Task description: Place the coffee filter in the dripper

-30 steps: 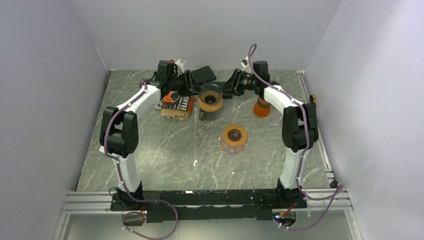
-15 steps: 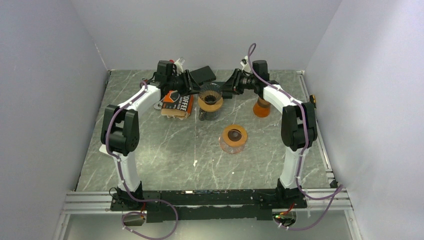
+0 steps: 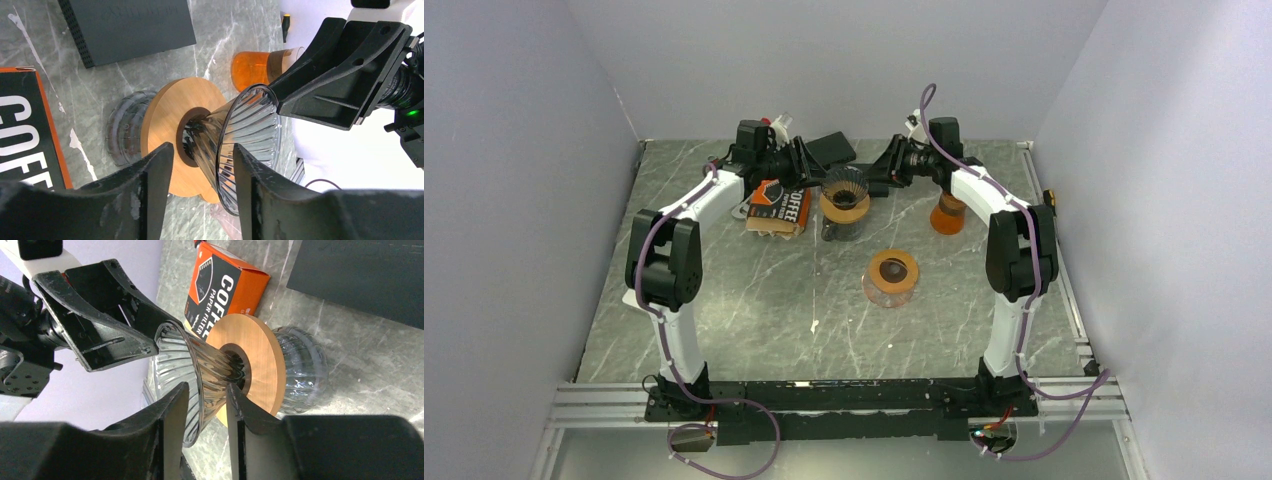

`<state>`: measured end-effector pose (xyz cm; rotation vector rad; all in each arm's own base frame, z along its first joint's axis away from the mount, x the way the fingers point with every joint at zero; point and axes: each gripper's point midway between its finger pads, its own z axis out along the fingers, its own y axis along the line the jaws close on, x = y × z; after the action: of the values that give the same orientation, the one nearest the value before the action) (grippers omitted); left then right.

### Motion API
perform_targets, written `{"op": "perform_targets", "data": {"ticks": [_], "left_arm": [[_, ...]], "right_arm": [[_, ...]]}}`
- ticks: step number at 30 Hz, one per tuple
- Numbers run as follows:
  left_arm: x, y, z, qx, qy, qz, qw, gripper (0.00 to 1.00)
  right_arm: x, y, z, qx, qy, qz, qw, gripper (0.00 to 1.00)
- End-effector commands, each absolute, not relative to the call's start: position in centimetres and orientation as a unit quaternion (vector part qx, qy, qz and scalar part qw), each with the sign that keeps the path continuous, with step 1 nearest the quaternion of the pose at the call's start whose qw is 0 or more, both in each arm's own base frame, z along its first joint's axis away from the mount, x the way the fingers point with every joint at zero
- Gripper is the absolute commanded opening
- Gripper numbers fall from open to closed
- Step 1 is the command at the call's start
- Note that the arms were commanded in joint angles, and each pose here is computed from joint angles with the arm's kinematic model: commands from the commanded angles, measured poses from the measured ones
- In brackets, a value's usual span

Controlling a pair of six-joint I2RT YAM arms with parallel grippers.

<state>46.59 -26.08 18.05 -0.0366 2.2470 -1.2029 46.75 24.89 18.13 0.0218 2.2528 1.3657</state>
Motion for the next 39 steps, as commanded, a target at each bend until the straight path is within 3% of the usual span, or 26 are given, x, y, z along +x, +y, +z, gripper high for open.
{"op": "perform_targets", "data": {"ticks": [1,4,10,15,20,24,30,39], "left_arm": [[46.4,-26.4,21.3,0.020,0.814,-0.481,0.326,0.57],[46.2,-26.1,23.4,0.034,0.803,-0.479,0.354,0.66],[44.6,-24.1,27.7,0.053,0.783,-0.440,0.436,0.79],[42.2,-20.2,29.1,0.041,0.787,-0.354,0.504,0.88],[38.8,-16.0,27.1,-0.004,0.806,-0.273,0.525,0.95],[36.3,-12.6,22.6,-0.068,0.836,-0.208,0.503,0.94],[33.2,-9.9,15.6,-0.159,0.872,-0.161,0.433,0.82],[34.6,-11.4,12.4,-0.187,0.880,-0.241,0.365,0.75]], "right_arm": [[47.5,24.8,21.8,-0.017,0.811,0.507,0.293,0.42],[47.1,24.7,23.7,-0.027,0.801,0.510,0.313,0.52],[45.7,23.4,27.4,-0.039,0.794,0.480,0.372,0.62],[43.9,20.9,29.1,-0.032,0.799,0.419,0.430,0.63],[41.1,18.7,28.9,-0.021,0.804,0.375,0.461,0.63],[39.3,17.4,27.7,-0.013,0.815,0.347,0.465,0.62],[37.5,16.7,25.4,-0.014,0.831,0.332,0.447,0.62],[35.5,15.4,22.6,-0.001,0.848,0.303,0.435,0.62]]}}
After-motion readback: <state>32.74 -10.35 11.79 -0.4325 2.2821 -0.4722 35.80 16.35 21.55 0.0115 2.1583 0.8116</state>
